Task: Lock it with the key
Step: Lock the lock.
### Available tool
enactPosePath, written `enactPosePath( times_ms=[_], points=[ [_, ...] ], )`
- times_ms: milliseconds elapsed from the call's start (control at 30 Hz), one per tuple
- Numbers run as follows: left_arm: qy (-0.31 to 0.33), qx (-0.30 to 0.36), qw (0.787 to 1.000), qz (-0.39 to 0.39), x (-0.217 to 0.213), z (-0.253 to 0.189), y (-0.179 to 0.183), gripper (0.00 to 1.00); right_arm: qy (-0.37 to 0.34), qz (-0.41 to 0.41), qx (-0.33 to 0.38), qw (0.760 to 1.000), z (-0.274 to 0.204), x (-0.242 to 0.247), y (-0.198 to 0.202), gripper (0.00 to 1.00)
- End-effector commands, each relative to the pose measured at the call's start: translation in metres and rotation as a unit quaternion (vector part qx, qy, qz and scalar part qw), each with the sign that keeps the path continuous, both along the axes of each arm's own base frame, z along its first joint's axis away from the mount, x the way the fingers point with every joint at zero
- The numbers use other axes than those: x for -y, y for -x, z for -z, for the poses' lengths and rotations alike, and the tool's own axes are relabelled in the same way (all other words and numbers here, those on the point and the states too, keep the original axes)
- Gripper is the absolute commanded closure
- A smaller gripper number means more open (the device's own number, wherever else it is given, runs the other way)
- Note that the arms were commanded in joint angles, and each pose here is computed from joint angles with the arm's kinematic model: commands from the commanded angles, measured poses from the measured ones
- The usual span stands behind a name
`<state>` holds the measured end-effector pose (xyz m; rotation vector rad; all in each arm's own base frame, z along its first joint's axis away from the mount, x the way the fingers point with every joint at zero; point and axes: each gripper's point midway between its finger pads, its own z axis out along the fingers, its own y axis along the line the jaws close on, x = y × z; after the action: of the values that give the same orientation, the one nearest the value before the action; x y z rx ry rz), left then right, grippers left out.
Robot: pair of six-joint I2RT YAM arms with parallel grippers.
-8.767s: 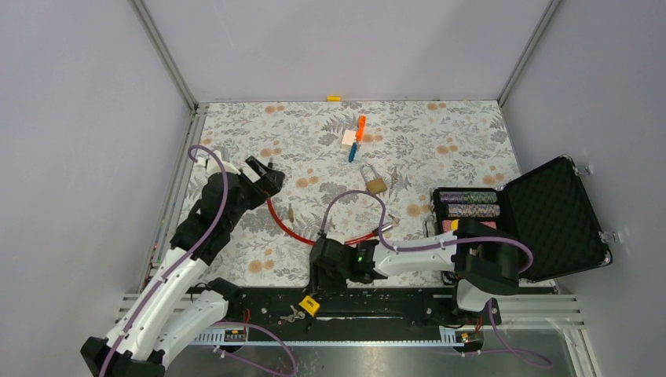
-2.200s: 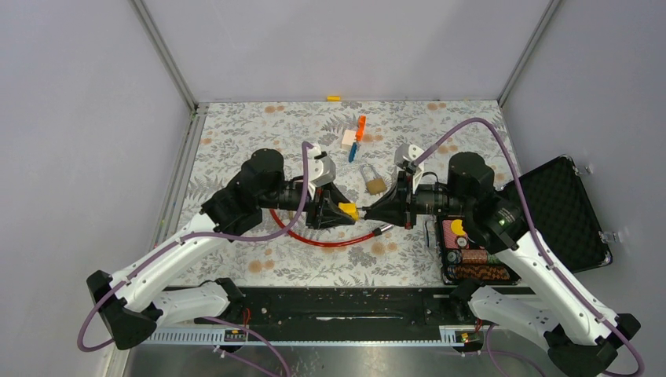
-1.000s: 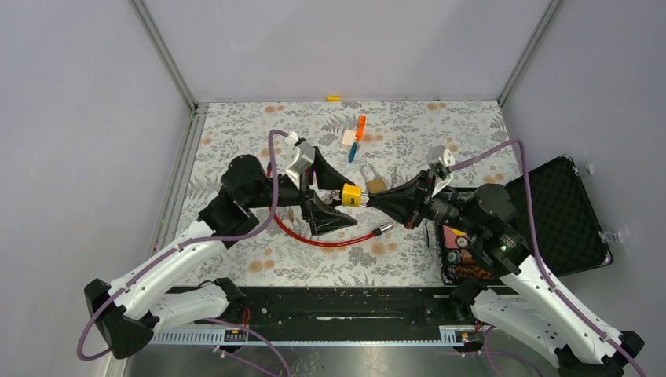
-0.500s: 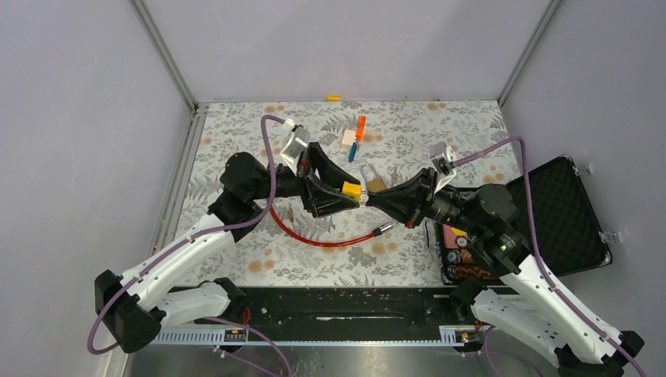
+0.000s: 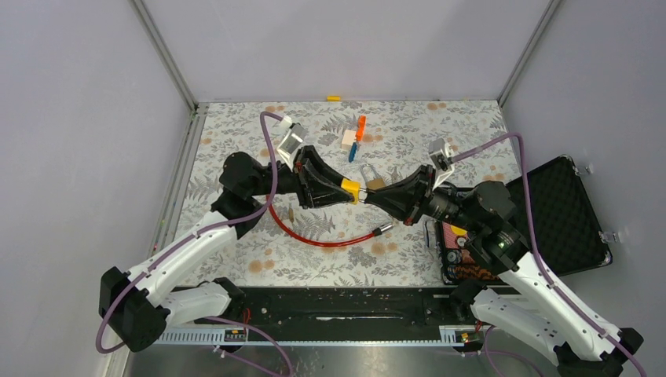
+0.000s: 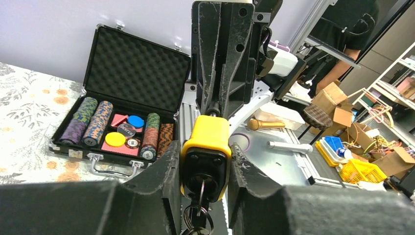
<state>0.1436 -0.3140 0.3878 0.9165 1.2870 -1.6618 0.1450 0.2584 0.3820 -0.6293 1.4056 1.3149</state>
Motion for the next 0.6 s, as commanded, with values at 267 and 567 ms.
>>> enactPosePath(
  times_ms=[267, 567],
  points=[
    [0.029, 0.01, 0.999, -0.009, -0.011, -0.021, -0.01, 1.0, 0.002, 0.012, -0.002, 1.0, -0.026, 0.001, -0.012, 0.46],
    [0.039, 0.004, 0.999, -0.007, -0.021, -0.031, -0.01, 1.0, -0.011, 0.008, -0.008, 1.0, -0.025, 0.007, -0.013, 0.51]
  ],
)
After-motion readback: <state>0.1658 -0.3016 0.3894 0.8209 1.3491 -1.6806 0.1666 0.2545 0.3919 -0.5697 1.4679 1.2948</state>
